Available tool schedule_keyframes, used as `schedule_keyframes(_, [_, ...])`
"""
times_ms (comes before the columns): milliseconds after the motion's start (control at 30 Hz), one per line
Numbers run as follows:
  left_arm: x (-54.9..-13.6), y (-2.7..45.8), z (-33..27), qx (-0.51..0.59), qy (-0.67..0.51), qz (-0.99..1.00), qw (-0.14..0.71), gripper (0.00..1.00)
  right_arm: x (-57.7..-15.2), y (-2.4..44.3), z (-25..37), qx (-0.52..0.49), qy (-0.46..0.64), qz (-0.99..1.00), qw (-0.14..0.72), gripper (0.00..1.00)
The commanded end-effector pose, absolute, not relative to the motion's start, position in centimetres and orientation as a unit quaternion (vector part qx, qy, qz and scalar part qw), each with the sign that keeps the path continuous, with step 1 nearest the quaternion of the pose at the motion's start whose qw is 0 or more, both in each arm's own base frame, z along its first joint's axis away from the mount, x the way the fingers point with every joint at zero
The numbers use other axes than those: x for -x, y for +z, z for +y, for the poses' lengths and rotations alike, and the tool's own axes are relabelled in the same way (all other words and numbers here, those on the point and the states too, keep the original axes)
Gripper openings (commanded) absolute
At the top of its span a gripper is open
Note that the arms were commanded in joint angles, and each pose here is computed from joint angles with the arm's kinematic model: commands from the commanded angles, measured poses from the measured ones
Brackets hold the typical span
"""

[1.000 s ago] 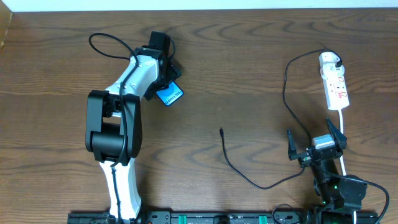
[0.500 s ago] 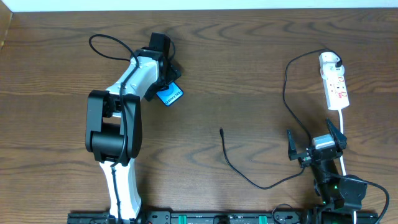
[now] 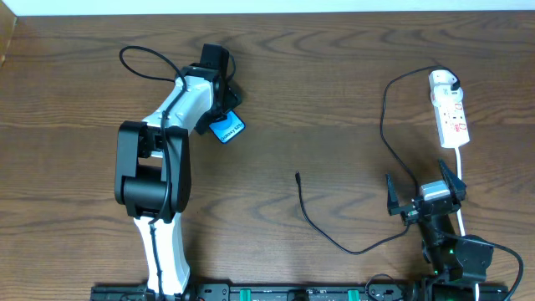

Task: Plug charger to phone and switch on socket
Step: 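Close the left gripper on the phone's bottom end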

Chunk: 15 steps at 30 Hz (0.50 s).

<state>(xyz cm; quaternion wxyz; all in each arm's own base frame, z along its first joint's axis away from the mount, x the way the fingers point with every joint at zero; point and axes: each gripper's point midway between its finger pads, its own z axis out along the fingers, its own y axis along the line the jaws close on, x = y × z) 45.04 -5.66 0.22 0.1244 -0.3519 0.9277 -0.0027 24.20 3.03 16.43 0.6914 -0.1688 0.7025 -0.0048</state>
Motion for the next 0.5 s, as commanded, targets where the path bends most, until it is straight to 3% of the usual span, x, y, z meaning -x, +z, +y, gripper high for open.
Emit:
schedule_keyframes(0, [-44.06,-1.08,-5.57,0.358,0.003,0.928,0.106,0.88,-24.16,16.32,3.13,0.174,-0.007,0.702,0.690,0.99])
schedule_keyframes(200, [-44.06,-1.08,-5.57,0.358,0.003,0.928,0.106,0.87,-24.16,16.33,3.14,0.174,-0.007,0.702,0.690,0.99])
schedule_keyframes(333, [-44.06,-1.08,-5.59,0.358,0.003,0.928,0.106,0.78,-24.16,16.33,3.13,0.174,-0.007,0.702,0.690,0.99])
schedule_keyframes(467, [-44.00,-1.12,-6.02,0.357,-0.008,0.929,0.099,0.77,-24.16,16.32,3.14,0.174,-0.007,0.702,0.690,0.99])
